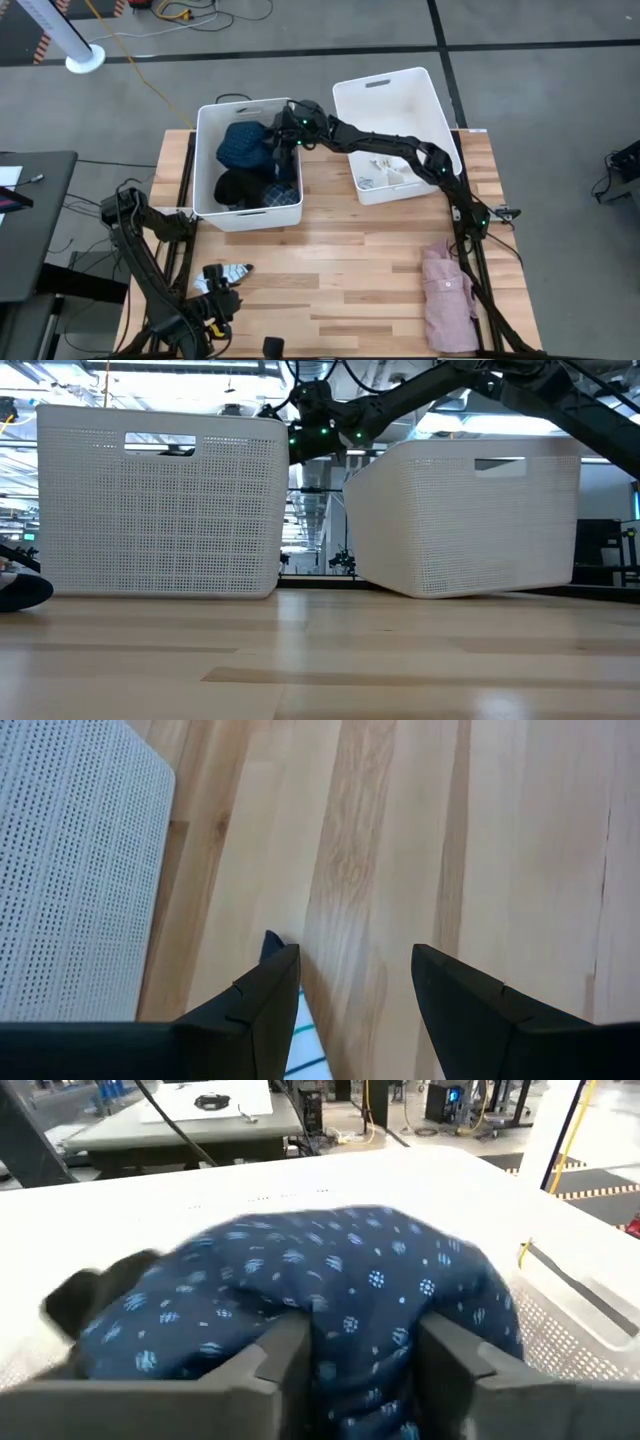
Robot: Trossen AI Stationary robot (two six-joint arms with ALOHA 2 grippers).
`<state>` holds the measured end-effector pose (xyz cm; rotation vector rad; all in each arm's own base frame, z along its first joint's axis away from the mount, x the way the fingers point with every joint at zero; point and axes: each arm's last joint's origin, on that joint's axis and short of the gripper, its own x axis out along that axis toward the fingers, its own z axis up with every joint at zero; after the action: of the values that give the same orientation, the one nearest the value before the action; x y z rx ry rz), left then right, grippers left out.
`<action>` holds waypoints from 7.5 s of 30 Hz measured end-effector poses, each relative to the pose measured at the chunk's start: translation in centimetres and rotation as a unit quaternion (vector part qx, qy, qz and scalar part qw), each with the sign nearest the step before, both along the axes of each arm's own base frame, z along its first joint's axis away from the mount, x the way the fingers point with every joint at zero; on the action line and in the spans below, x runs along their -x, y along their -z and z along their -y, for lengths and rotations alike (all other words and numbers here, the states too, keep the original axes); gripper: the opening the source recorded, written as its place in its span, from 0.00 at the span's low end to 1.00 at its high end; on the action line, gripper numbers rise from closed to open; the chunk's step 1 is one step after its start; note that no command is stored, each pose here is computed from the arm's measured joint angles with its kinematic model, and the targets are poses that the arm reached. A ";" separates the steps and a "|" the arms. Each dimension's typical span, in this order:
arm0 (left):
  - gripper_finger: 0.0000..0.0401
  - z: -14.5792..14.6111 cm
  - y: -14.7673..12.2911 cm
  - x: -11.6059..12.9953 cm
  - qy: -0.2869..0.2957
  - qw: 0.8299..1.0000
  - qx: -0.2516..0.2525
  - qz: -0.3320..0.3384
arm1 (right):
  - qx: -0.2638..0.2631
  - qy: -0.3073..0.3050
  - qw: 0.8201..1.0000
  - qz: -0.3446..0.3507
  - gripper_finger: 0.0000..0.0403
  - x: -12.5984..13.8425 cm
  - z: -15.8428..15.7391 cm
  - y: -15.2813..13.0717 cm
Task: Sort clothes
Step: Put the blue clothes into the left bin, then put the striped sock into the right bin
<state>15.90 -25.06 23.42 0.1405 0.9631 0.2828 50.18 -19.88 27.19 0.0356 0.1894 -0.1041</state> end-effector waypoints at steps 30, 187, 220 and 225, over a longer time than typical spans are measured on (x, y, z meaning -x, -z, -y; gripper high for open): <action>0.47 -1.8 4.5 1.7 -0.092 0.988 0.040 -0.113 | 0.147 -0.123 0.981 -0.006 0.62 6.8 -15.3 -14.8; 0.56 -1.6 1.0 -3.5 -0.013 0.981 -0.097 0.170 | 0.216 0.304 0.893 -0.252 0.00 25.1 -15.9 -17.7; 0.56 -1.2 2.8 -3.7 -0.017 0.975 -0.062 0.215 | -0.055 0.329 0.721 -0.608 0.01 27.1 -1.0 -3.8; 0.56 -1.2 2.8 -3.7 -0.017 0.974 -0.063 0.216 | -0.091 0.319 0.707 -0.624 0.03 28.0 -0.4 -1.8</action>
<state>19.64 -23.88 20.64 0.1695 0.5154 0.3883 22.16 -19.47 28.95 0.2314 1.5740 -0.8178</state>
